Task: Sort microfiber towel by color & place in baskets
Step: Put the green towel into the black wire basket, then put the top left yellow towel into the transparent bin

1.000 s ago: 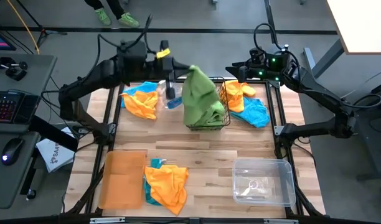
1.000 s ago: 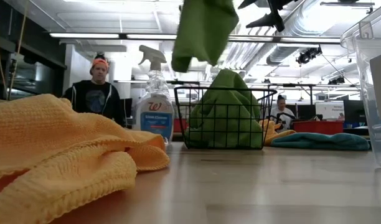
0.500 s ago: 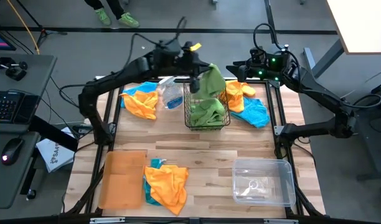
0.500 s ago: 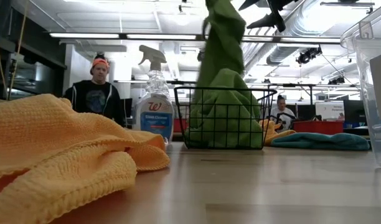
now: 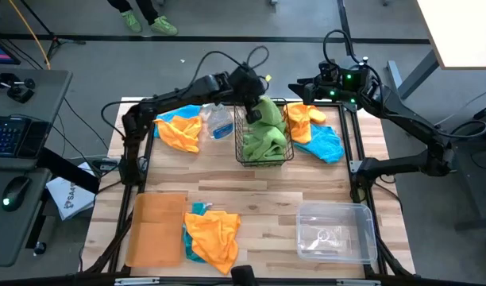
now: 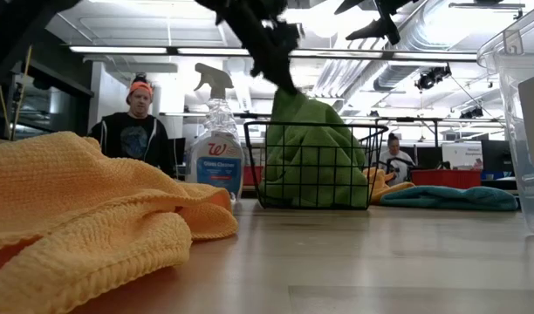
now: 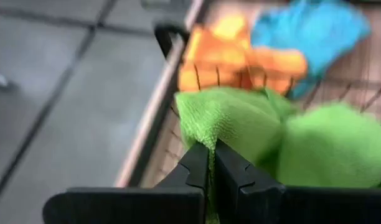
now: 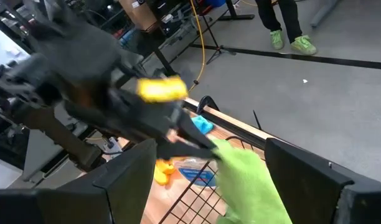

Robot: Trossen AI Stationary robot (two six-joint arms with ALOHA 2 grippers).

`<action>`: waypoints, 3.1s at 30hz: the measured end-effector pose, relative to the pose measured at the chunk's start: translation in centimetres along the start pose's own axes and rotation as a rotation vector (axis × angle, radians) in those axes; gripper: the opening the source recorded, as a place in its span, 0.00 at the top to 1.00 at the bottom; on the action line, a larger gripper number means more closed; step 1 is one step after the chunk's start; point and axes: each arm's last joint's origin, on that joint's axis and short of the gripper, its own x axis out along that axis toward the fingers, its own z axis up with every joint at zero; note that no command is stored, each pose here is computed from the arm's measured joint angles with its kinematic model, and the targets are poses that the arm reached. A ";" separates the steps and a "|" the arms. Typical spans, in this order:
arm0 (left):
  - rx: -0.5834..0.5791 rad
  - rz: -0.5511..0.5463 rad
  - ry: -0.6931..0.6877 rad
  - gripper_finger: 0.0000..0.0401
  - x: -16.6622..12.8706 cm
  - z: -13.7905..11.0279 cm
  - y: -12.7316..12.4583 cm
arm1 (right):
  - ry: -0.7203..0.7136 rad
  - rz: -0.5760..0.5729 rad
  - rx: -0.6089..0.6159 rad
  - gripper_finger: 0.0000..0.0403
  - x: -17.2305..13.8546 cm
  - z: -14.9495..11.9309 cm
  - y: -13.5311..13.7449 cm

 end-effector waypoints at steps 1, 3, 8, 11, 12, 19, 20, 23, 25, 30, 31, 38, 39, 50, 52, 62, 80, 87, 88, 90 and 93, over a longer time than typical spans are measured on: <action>-0.014 -0.010 0.031 1.00 0.7 -0.4 -0.2 | 0.000 0.000 0.000 0.27 0.0 0.0 0.0; -0.048 -0.047 0.085 1.00 2.3 -1.1 -0.8 | 0.000 0.000 0.000 0.27 0.0 0.0 0.0; -0.096 -0.101 0.159 0.97 4.8 -2.1 -2.3 | 0.001 0.000 -0.017 0.27 0.0 0.0 0.0; -0.088 -0.109 0.155 0.91 4.6 -1.9 -2.9 | 0.002 -0.001 -0.018 0.27 0.0 0.0 0.0; -0.086 -0.111 0.151 0.88 4.3 -1.8 -2.9 | 0.002 -0.001 -0.018 0.27 0.0 0.0 0.0; -0.105 -0.117 0.123 0.63 0.6 -1.0 -2.6 | 0.003 -0.001 -0.017 0.27 0.0 0.0 0.0; -0.110 -0.120 0.124 0.59 0.0 -0.9 -2.6 | 0.003 -0.001 -0.015 0.27 0.0 0.0 0.0; -0.111 -0.153 0.140 0.48 -1.8 -1.0 -2.4 | 0.003 -0.001 -0.016 0.27 0.0 0.0 0.0; -0.140 -0.199 0.141 0.43 -3.7 -0.9 -2.3 | 0.003 -0.001 -0.015 0.27 0.0 0.0 0.0; -0.222 -0.277 0.100 0.38 -10.7 -1.0 -1.7 | 0.003 -0.001 -0.016 0.27 0.0 0.0 0.0; -0.226 -0.274 0.079 0.38 -12.2 -1.0 -1.8 | 0.003 -0.002 -0.016 0.27 0.0 0.0 0.0; -0.191 -0.124 -0.154 0.38 -22.9 -1.9 -2.3 | 0.005 -0.003 -0.002 0.27 0.0 0.0 0.0; -0.189 -0.091 -0.156 0.38 -23.5 -2.5 -2.5 | 0.005 -0.004 0.007 0.27 0.0 0.0 0.0; -0.273 0.020 0.282 0.38 -16.9 -17.5 -5.1 | 0.003 -0.011 0.011 0.27 0.0 -0.1 0.0; -0.277 0.037 0.316 0.38 -15.8 -19.9 -5.2 | 0.003 -0.011 0.016 0.27 0.0 -0.1 0.0; 0.064 0.120 0.432 0.38 -10.1 -26.0 -4.8 | 0.003 -0.011 0.059 0.27 0.0 -0.1 0.0; 0.261 0.065 0.631 0.38 -5.1 -27.2 -3.8 | 0.003 -0.011 0.064 0.27 0.0 -0.1 0.0; 0.249 0.068 0.735 0.38 -3.4 -28.3 -3.4 | 0.003 -0.011 0.062 0.27 0.0 -0.1 0.0; 0.249 0.066 0.749 0.39 -3.2 -28.5 -3.4 | 0.003 -0.011 0.062 0.27 0.0 -0.1 -0.1; 0.242 0.064 0.767 0.44 -2.8 -28.7 -3.4 | 0.003 -0.011 0.062 0.27 0.0 -0.1 -0.1; 0.224 0.068 0.766 0.62 -2.8 -28.7 -3.5 | 0.003 -0.011 0.062 0.27 0.0 -0.1 0.0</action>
